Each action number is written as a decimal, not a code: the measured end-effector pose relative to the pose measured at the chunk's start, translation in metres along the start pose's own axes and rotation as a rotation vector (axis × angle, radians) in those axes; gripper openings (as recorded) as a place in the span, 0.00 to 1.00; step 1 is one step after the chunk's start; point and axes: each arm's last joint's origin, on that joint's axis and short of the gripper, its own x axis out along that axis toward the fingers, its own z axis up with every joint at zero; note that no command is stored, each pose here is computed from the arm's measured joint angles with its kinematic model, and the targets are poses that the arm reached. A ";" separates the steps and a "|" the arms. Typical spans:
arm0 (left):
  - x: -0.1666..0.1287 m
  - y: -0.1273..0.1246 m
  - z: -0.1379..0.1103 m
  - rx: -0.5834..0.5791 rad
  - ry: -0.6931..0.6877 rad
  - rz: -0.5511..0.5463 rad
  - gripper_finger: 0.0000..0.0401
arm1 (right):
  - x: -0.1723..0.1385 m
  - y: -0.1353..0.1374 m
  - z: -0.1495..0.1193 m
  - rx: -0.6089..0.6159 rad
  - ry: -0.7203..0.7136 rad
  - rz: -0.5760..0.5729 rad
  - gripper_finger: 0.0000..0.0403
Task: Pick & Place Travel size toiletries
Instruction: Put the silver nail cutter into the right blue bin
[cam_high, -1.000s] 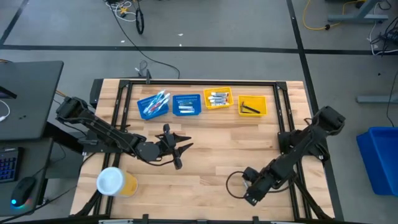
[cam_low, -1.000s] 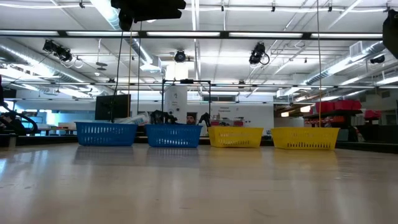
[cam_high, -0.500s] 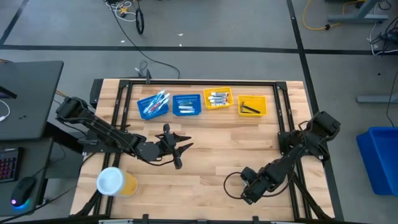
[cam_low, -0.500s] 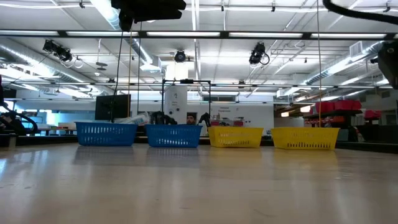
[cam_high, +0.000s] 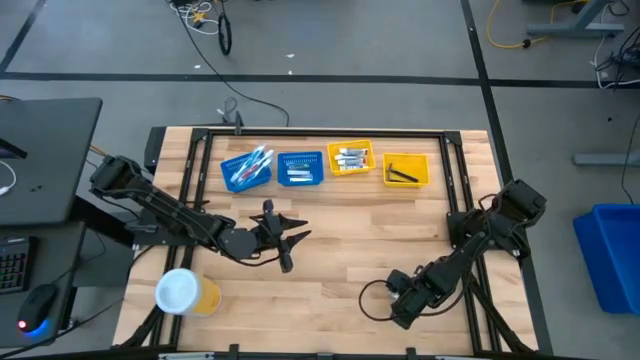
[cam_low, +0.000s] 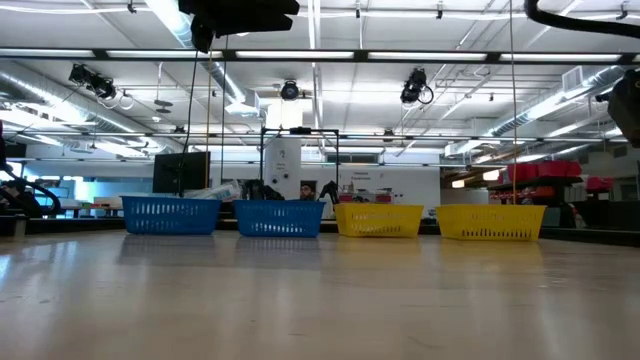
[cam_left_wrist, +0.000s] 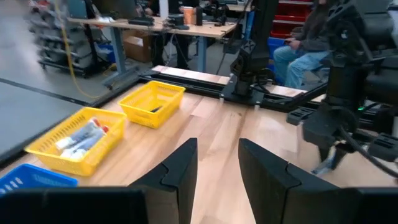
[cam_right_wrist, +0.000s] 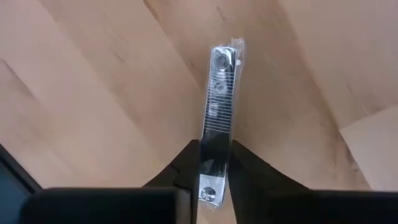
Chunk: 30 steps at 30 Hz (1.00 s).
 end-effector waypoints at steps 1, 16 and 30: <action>0.000 0.000 0.000 -0.016 0.005 -0.010 0.31 | -0.001 0.000 0.001 -0.014 0.001 0.005 0.15; 0.013 0.012 0.002 -0.363 0.037 -0.042 0.31 | -0.053 0.002 0.061 -0.393 -0.844 -0.255 0.16; 0.037 0.013 -0.019 -0.295 0.086 -0.037 0.31 | -0.077 -0.001 0.141 -0.564 -1.003 -0.193 0.17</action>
